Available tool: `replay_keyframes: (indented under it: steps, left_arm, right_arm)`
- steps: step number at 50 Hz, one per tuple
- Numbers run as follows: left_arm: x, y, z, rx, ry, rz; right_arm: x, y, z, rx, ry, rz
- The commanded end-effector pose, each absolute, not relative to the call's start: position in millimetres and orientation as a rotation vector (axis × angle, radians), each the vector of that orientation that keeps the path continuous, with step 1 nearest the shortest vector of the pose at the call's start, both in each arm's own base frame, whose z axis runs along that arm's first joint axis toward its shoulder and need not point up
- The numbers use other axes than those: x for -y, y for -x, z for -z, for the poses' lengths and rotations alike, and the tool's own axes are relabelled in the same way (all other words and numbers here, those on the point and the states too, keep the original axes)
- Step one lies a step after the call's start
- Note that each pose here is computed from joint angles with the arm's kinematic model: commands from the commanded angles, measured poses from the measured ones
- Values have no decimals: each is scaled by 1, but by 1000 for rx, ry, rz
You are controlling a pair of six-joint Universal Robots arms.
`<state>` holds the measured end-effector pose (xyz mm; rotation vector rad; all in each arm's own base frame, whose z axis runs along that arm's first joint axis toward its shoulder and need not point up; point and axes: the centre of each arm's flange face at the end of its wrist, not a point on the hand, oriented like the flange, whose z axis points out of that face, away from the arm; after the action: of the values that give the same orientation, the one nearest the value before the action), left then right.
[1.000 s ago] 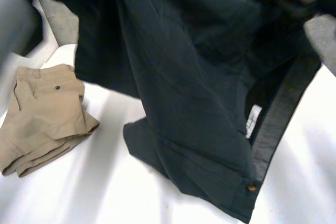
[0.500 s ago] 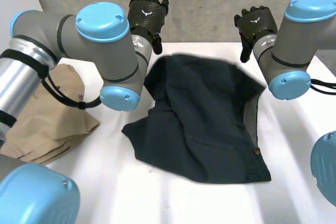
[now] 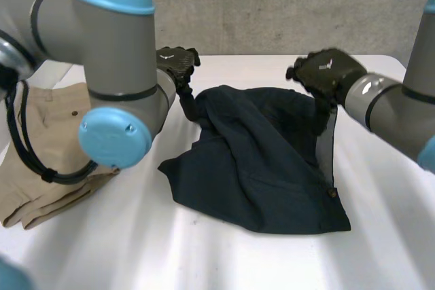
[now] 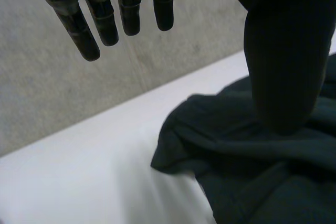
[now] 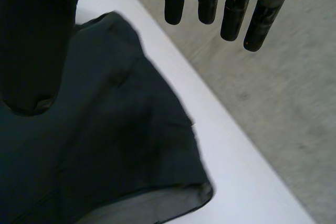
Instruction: Fold the laundry.
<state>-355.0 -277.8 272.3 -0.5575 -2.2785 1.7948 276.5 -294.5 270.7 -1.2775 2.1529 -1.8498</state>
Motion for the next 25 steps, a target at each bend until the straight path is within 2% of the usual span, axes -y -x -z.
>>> replay_keyframes:
  steps: [1, 12, 20, 25]
  left_arm:
    - [254, 343, -259, 2076, 593, -1943]
    - [193, 308, -190, 2109, 1059, -1866]
    - [163, 286, -158, 2229, 1153, -1693]
    - [160, 283, -149, 2257, 1171, -1652]
  right_arm:
    - [275, -268, -237, -2246, 1311, 1675]
    - [230, -242, -206, -2311, 1469, 1458]
    - [204, -225, -187, -2287, 1479, 1354]
    - [198, -216, -170, -2291, 1436, 1319]
